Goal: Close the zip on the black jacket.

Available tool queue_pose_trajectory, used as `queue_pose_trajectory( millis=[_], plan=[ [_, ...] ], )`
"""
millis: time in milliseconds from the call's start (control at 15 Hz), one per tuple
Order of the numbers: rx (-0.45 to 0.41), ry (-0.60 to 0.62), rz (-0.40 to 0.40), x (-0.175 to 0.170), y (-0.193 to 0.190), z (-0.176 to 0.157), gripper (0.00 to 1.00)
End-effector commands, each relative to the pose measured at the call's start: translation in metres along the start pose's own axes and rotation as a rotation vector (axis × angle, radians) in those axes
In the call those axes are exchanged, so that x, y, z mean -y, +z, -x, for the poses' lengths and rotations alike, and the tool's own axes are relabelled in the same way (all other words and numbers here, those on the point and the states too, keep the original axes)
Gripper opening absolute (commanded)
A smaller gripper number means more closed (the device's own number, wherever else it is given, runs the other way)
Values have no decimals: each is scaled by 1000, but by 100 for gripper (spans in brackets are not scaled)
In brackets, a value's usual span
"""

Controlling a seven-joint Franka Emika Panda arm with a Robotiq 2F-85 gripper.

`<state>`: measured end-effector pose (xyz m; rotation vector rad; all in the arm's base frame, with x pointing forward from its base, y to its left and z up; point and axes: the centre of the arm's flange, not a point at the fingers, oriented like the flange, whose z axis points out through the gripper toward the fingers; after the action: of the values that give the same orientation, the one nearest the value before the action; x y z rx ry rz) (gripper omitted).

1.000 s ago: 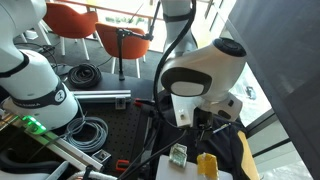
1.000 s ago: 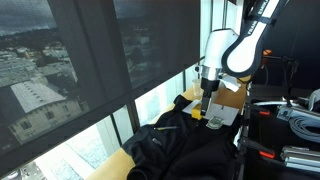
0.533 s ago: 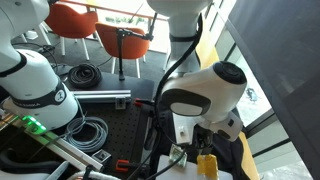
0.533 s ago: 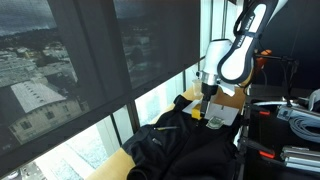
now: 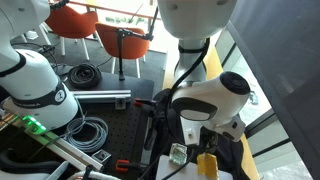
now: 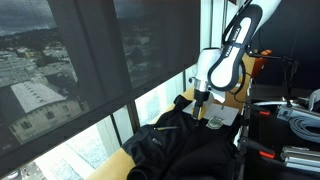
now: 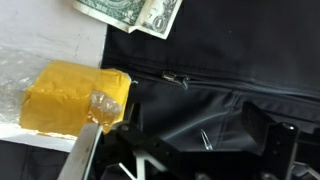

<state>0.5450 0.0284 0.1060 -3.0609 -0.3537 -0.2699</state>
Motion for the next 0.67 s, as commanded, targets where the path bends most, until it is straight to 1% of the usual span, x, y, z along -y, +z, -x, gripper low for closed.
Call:
queue_pose_trajectory(
  millis=[0, 133, 267, 467, 600],
  plan=[
    [7, -29, -22, 13, 11, -4, 100],
    [24, -54, -26, 26, 11, 9, 100],
    [41, -69, -29, 31, 15, 19, 100],
    [56, -81, -26, 29, 20, 26, 100],
    [55, -92, -35, 28, 21, 24, 100]
  ],
)
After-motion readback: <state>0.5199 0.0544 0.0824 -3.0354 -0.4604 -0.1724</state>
